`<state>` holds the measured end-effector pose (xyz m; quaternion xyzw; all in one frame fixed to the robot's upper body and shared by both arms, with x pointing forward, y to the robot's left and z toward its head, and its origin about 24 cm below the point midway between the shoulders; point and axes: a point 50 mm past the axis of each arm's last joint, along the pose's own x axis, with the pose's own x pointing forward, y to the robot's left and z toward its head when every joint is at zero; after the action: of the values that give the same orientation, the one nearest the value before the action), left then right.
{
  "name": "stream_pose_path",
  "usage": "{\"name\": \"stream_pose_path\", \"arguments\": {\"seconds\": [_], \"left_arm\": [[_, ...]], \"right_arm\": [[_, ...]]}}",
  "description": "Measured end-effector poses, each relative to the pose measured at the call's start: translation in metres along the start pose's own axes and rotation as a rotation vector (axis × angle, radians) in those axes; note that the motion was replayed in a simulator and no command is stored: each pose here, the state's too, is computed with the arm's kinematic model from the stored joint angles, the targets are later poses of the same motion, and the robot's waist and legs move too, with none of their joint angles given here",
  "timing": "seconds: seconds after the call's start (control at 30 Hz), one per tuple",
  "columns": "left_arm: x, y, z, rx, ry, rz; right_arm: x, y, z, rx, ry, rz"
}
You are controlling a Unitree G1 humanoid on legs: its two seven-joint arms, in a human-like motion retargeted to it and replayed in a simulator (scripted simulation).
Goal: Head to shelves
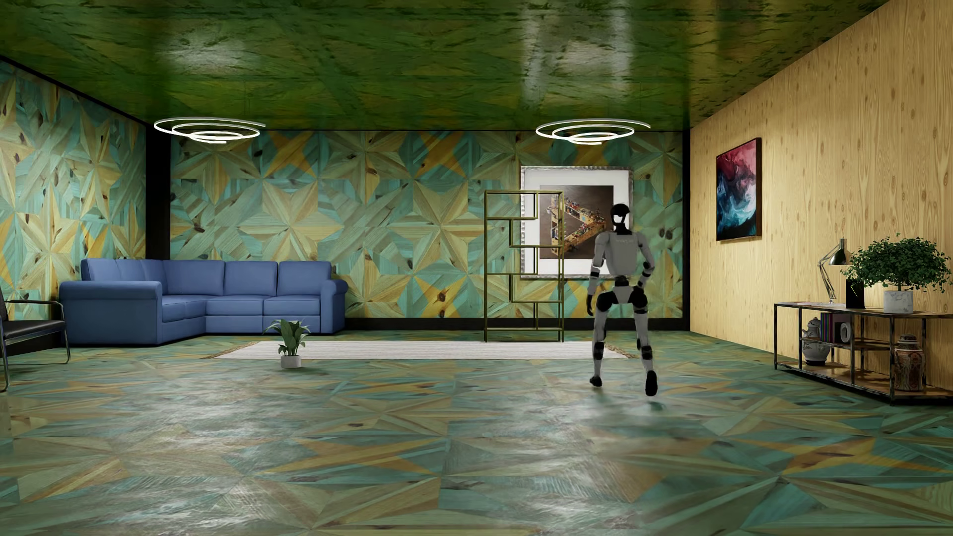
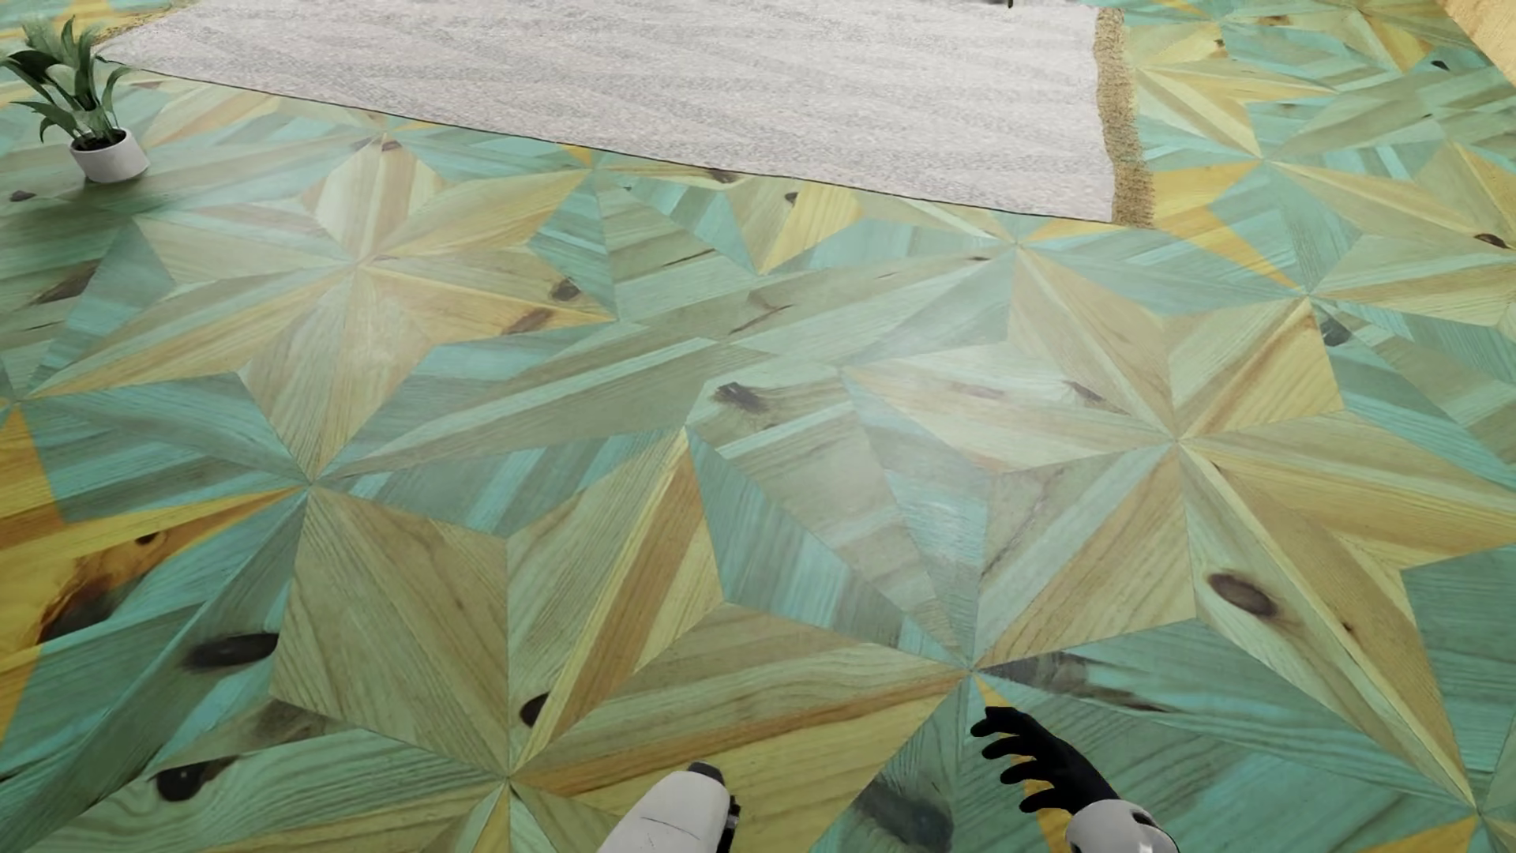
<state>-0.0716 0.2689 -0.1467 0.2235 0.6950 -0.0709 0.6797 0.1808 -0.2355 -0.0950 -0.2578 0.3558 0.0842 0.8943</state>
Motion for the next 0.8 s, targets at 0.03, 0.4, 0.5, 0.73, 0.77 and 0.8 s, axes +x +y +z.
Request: {"name": "stream_pose_path", "arguments": {"seconds": [0.03,0.4,0.5,0.73,0.77,0.8], "left_arm": [[0.0,-0.003,-0.006,0.019,0.032,-0.013],[-0.049,0.052,0.211,-0.059,-0.785,0.142],[-0.046,0.055,0.201,-0.137,-0.759,0.157],[0.001,-0.016,0.084,0.0,-0.281,-0.042],[0.001,-0.021,0.065,0.011,-0.226,-0.056],[0.001,-0.025,0.046,0.019,-0.172,-0.068]], "right_arm": [[-0.004,0.016,-0.014,0.025,0.049,0.034],[-0.141,0.126,-0.178,-0.151,0.666,0.477],[-0.168,0.131,-0.197,-0.154,0.768,0.508],[-0.067,0.101,-0.109,-0.106,0.37,0.348],[-0.048,0.088,-0.081,-0.077,0.259,0.29],[-0.032,0.072,-0.055,-0.043,0.161,0.227]]}}
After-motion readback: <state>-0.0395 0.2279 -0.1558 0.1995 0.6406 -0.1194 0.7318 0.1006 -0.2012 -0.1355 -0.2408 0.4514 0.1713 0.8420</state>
